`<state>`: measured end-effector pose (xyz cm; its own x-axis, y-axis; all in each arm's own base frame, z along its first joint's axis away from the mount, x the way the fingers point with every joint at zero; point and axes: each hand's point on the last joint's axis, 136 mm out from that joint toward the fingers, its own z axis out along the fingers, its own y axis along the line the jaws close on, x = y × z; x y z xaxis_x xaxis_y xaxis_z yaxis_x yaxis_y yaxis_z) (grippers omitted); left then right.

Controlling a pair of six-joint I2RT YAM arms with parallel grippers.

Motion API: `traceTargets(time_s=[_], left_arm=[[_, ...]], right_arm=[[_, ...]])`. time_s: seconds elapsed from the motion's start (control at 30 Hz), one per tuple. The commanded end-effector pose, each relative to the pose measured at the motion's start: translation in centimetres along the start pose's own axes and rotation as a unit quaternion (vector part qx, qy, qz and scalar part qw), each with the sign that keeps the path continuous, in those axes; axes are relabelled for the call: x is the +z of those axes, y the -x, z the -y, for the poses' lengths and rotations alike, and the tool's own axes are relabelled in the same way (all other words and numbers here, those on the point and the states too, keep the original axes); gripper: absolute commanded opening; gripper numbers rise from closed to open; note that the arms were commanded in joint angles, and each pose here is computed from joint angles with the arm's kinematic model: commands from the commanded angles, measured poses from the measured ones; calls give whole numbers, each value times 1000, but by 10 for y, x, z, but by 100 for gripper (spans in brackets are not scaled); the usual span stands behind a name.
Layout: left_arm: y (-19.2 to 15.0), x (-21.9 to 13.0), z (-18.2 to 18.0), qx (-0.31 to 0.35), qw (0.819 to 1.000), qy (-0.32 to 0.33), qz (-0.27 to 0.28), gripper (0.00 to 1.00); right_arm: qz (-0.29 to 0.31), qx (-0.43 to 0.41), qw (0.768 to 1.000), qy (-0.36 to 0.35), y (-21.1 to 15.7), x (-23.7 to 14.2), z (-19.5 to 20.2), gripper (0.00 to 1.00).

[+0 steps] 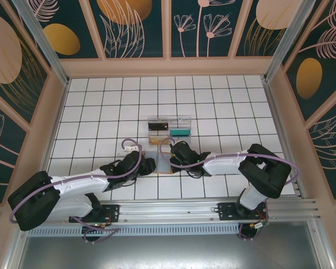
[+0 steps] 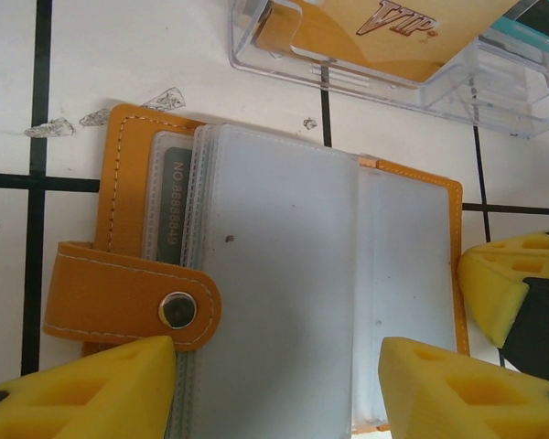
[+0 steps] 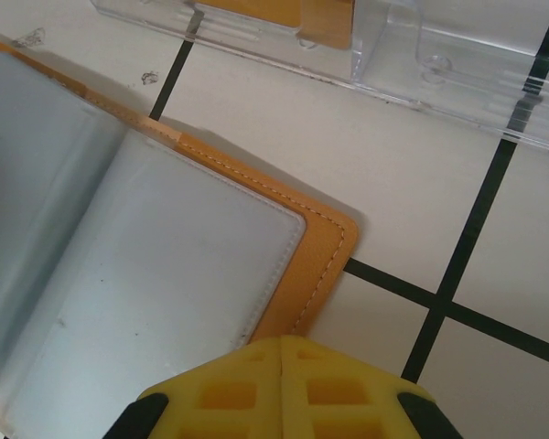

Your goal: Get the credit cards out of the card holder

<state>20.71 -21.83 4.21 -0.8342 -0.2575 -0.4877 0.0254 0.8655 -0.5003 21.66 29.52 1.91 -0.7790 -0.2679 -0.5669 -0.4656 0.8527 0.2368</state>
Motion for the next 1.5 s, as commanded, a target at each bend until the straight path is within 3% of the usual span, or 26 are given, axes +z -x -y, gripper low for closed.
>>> traceTargets(time_s=[0.0,0.3,0.53,0.87,1.17,1.47], left_arm=[[9,-3,14,5,1000,-21,10,61],[-5,8,22,20,999,-40,-30,61],[11,-6,-4,18,999,33,11,64],[5,-1,15,25,1000,-14,-7,61],[-7,10,2,26,999,14,-31,60],[-18,17,21,24,997,-37,-59,60]], right_arm=[[-64,-5,998,-18,-37,6,9,7],[-66,-3,998,-20,-39,7,10,7],[-66,-3,998,-22,-40,7,11,7],[-66,-2,998,-22,-40,7,11,7],[-67,-2,997,-24,-40,7,12,7],[-66,-2,998,-23,-40,8,11,7]])
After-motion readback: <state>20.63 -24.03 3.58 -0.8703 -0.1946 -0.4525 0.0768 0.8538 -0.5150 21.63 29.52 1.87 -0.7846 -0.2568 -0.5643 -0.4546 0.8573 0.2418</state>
